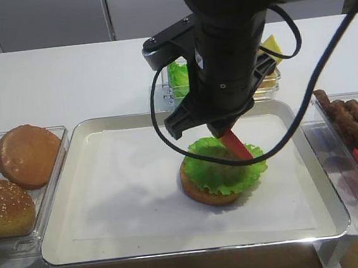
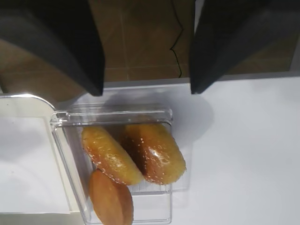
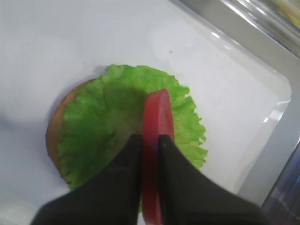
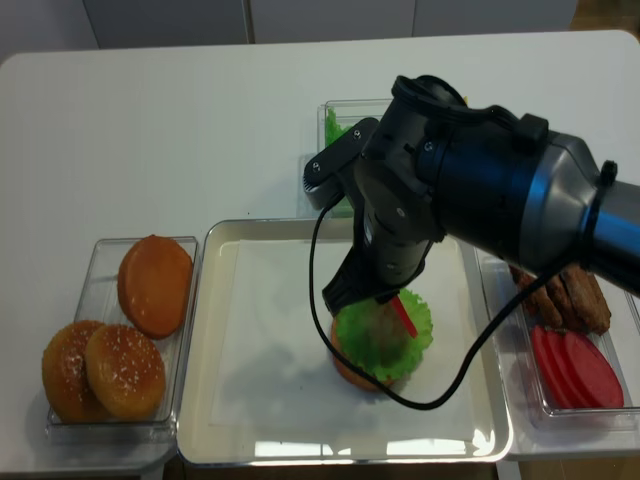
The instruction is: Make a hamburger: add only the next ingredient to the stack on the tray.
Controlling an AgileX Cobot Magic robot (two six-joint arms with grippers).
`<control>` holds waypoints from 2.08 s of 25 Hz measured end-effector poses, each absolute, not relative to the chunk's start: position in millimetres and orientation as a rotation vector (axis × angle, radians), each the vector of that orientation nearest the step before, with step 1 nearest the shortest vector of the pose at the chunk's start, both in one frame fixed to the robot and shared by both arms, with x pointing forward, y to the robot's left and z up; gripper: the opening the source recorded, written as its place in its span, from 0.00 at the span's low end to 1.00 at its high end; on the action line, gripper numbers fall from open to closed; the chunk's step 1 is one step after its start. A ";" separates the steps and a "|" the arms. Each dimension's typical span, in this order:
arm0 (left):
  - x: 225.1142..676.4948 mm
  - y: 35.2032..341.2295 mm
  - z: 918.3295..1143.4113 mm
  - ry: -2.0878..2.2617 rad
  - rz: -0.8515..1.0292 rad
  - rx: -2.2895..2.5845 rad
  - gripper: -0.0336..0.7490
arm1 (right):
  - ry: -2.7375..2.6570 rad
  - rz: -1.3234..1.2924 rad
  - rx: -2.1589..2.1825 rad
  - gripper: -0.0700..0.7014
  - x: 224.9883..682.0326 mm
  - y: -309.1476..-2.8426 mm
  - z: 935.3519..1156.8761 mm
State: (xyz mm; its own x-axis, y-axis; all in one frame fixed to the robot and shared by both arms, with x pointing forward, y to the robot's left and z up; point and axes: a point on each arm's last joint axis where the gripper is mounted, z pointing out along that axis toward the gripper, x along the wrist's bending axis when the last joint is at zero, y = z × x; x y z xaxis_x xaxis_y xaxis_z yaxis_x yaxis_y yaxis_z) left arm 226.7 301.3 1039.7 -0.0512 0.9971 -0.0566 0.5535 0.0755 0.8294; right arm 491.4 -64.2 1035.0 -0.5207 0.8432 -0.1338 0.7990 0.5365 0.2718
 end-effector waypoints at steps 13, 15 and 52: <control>226.7 301.3 1039.7 1.686 0.842 1.554 0.59 | 2.561 0.281 1.440 0.41 487.6 -60.4 1033.4; 226.7 301.3 1039.7 1.686 0.842 1.554 0.59 | 2.568 0.284 1.453 0.50 486.7 -59.8 1033.2; 226.7 301.3 1039.7 1.686 0.842 1.554 0.59 | 2.058 0.590 2.093 0.73 504.1 -261.7 1109.6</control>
State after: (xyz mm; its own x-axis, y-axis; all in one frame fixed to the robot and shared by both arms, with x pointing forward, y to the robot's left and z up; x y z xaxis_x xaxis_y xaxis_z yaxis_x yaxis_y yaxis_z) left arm 226.7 301.3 1039.7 -0.0512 0.9971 -0.0566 0.5535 0.0755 0.8294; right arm 504.1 -261.7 1109.6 -0.0174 0.9848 0.1727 0.9269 -0.0489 0.3721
